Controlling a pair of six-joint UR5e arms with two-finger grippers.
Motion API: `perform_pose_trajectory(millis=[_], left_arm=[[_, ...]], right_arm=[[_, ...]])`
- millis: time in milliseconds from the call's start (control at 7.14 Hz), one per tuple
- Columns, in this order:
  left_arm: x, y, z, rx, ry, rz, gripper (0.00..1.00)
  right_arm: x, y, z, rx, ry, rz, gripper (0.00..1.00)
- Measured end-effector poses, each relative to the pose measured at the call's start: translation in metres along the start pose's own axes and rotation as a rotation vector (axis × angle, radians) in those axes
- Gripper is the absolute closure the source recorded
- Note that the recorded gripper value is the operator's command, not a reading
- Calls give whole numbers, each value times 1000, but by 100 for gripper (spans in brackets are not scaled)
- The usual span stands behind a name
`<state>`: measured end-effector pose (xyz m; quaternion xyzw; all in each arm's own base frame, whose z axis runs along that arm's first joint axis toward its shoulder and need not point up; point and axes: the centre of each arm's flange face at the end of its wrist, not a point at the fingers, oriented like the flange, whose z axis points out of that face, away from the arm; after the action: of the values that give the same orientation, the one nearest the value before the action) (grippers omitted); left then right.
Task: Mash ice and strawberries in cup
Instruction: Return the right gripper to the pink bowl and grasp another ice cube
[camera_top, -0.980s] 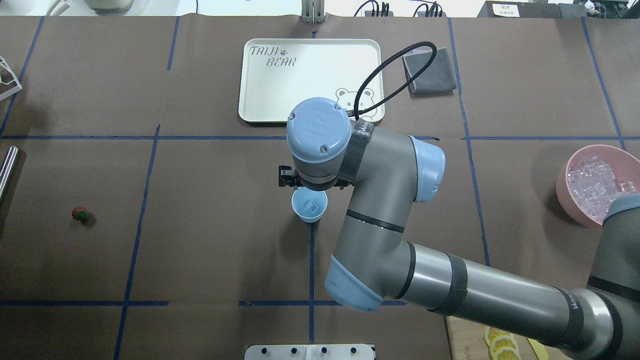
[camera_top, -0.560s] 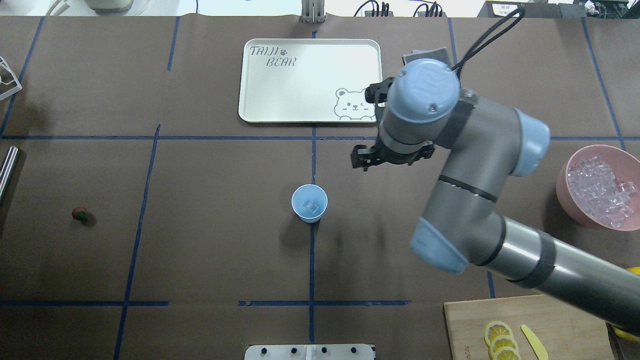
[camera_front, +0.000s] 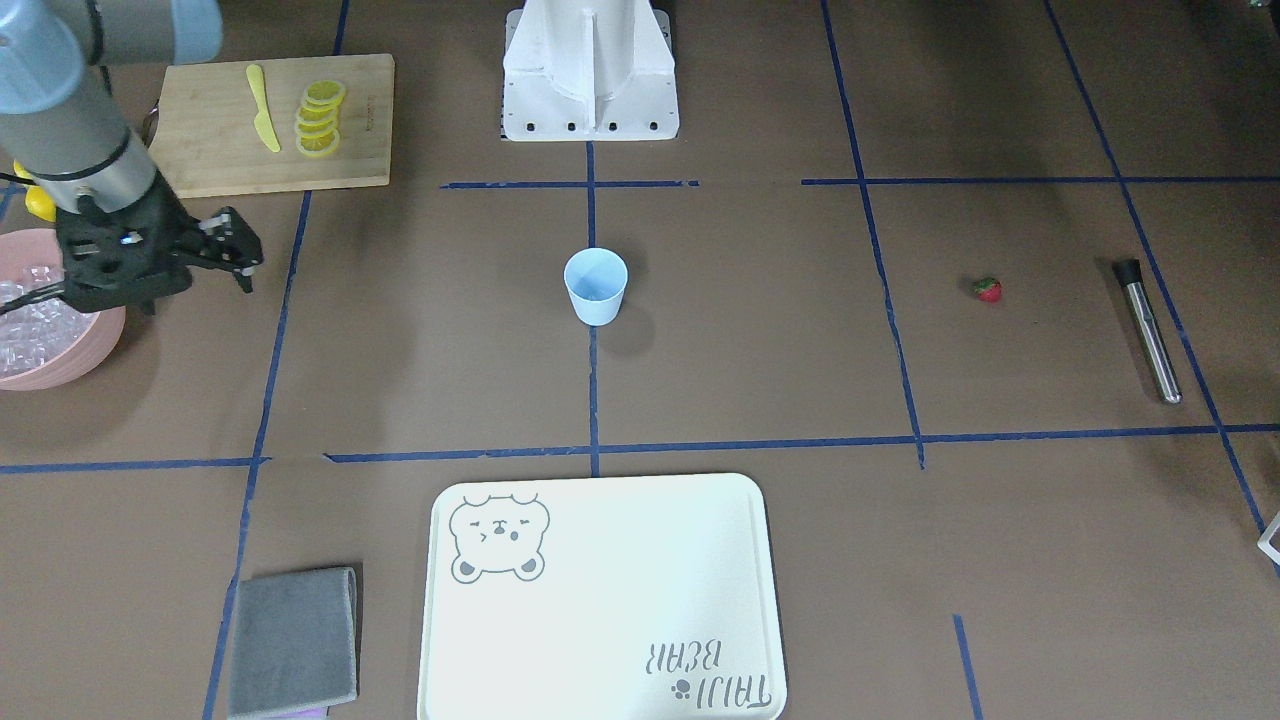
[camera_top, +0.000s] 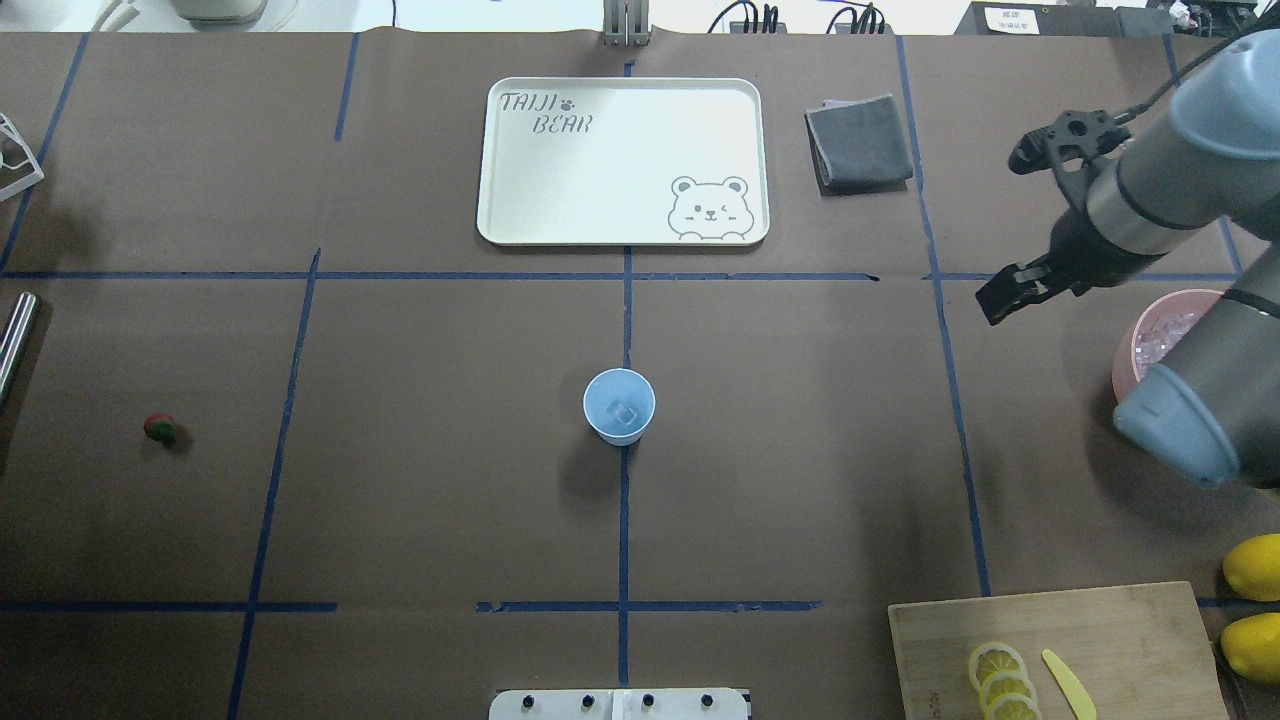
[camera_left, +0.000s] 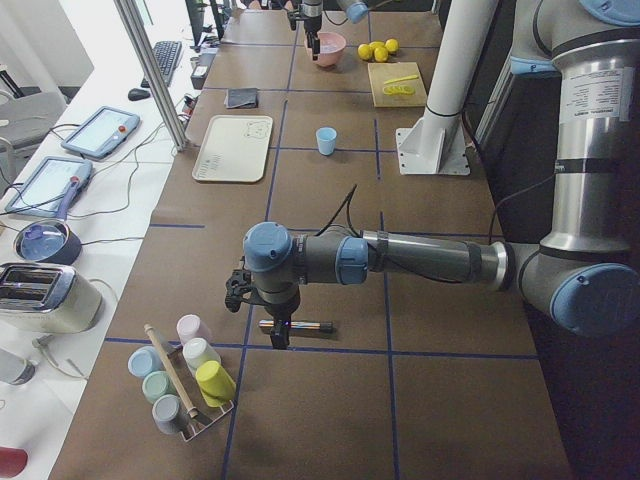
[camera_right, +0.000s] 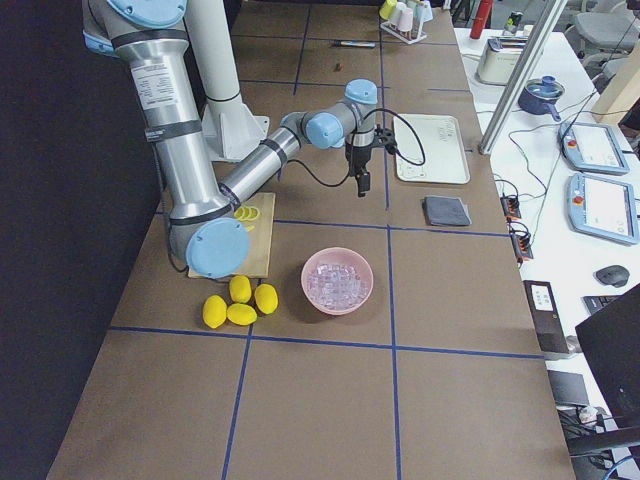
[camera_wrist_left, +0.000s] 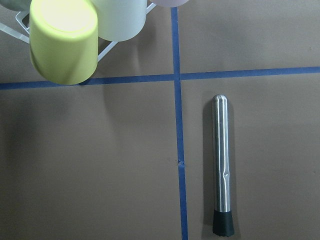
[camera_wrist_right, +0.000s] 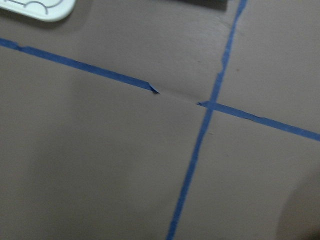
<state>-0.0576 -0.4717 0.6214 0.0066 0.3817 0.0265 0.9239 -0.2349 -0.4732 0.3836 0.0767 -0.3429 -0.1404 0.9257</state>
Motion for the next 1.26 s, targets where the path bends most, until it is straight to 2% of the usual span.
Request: perform_pose_trajectory(millis=[280, 560, 980, 1260], left_arm=[[0, 0, 0, 0, 0, 0, 0], [0, 0, 0, 0, 1, 0, 0], [0, 0, 0, 0, 1, 1, 0], [0, 0, 0, 0, 1, 1, 0]], right_arm=[[79, 45, 9, 10, -48, -47, 1], [127, 75, 27, 5, -77, -84, 1], [173, 88, 74, 30, -132, -141, 2], [189, 99, 94, 38, -162, -158, 7]])
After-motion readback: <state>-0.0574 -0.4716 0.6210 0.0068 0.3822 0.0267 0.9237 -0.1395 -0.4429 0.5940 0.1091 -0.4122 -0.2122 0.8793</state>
